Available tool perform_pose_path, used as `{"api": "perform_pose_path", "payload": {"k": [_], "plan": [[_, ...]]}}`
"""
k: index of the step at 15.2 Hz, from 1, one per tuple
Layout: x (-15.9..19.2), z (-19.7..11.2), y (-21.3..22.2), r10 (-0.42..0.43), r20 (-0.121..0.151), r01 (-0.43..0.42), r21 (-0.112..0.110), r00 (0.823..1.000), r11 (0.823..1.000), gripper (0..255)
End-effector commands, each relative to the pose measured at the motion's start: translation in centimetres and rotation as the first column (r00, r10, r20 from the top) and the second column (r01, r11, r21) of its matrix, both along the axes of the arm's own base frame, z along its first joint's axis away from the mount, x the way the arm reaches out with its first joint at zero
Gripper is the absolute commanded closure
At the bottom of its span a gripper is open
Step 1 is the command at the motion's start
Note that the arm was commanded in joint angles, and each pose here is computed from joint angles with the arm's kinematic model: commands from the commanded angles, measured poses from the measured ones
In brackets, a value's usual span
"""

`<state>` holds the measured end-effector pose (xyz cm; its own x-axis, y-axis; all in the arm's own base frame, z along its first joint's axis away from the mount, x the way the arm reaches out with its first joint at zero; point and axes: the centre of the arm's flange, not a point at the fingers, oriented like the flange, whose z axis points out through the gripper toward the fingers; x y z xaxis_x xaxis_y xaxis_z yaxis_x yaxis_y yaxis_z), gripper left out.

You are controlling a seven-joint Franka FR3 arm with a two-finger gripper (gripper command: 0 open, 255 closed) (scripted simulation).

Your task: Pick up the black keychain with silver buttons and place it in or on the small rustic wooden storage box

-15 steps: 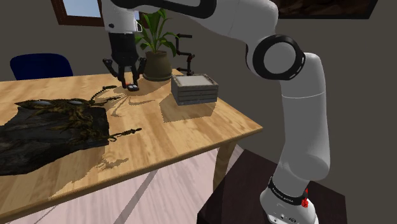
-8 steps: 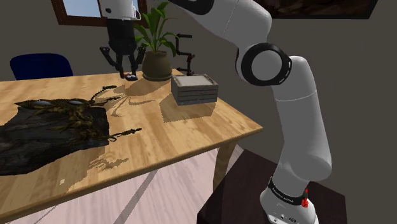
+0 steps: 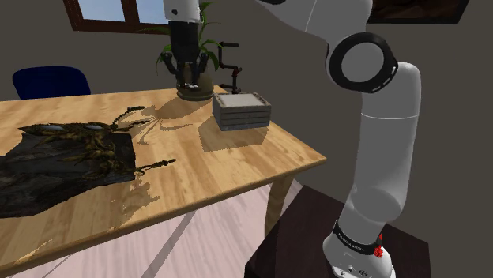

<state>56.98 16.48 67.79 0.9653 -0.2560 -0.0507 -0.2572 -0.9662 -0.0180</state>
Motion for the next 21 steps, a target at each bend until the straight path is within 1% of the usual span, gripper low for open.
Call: {"api": "perform_pose_path", "payload": {"k": [1, 16, 17, 21], "plan": [[-0.1, -0.1, -2.6, 0.001, 0.0, -0.001, 0.001, 1.0, 1.0, 255], [-2.9, 0.7, -22.2, 0.001, 0.0, -0.001, 0.001, 1.0, 1.0, 255], [-3.0, 0.7, -22.9, 0.001, 0.0, -0.001, 0.001, 1.0, 1.0, 255], [-3.0, -1.4, -22.9, 0.001, 0.0, -0.001, 0.001, 1.0, 1.0, 255]]}}
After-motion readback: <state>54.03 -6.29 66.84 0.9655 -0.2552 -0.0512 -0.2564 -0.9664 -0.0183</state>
